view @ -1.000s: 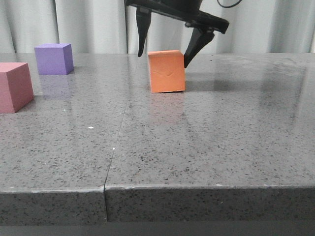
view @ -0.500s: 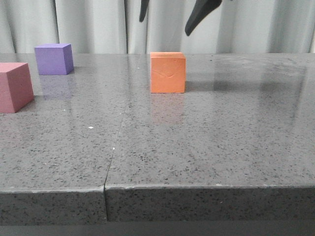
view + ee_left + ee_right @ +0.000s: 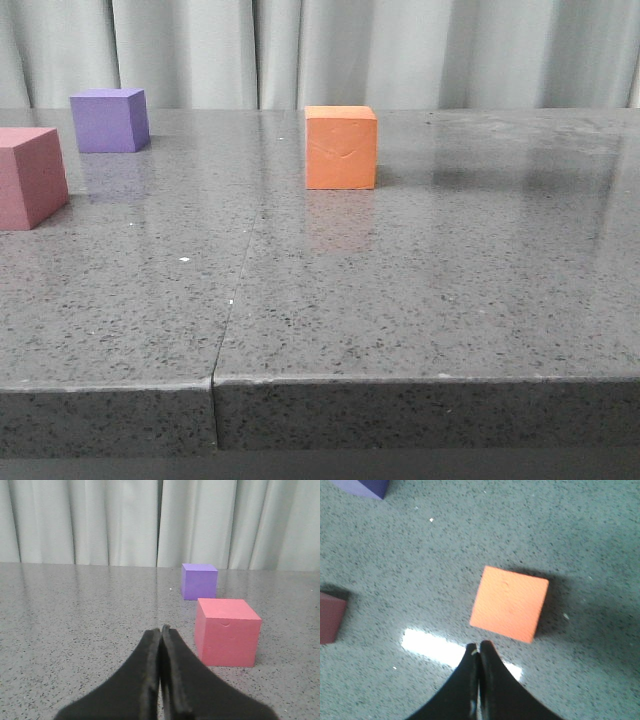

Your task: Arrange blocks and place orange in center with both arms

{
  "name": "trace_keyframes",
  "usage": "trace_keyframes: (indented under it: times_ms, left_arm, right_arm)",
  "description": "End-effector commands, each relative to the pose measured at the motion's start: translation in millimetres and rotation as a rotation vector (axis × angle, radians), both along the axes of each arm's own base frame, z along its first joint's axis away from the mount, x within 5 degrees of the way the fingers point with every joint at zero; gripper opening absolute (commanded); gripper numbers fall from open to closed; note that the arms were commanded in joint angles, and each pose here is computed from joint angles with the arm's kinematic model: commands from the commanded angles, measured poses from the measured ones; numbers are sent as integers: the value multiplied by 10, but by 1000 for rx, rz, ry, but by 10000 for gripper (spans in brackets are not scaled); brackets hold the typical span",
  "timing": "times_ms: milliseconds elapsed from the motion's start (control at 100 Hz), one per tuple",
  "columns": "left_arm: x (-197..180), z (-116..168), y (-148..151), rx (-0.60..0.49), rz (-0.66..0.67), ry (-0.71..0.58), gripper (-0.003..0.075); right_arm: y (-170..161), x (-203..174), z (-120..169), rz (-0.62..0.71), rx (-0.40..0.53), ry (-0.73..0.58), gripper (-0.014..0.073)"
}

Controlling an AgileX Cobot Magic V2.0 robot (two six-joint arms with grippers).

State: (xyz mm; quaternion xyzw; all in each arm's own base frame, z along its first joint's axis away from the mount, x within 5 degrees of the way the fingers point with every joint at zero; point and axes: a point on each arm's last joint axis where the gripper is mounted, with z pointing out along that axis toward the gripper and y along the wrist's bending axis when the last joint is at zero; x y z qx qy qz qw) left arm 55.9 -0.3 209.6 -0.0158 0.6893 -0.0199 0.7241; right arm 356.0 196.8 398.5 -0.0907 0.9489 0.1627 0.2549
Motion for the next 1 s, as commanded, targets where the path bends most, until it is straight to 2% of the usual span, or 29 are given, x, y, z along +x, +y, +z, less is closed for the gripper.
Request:
trace_keyframes:
  times_ms: [0,260,630,990]
  left_arm:
    - [-9,-49,2,-8,3,-68,-20]
    - [-9,-49,2,-8,3,-68,-20]
    - [-9,-49,2,-8,3,-68,-20]
    - [-9,-49,2,-8,3,-68,-20]
  right_arm:
    - [-185,-255,208,7,-48,5,-67]
    - [-388,-528,16,-12,-142,56,-67]
    - [-639,-1010,-2,-19,-100,-23,-67]
    - [-955,-1594,38,-33,-16,-214,-67]
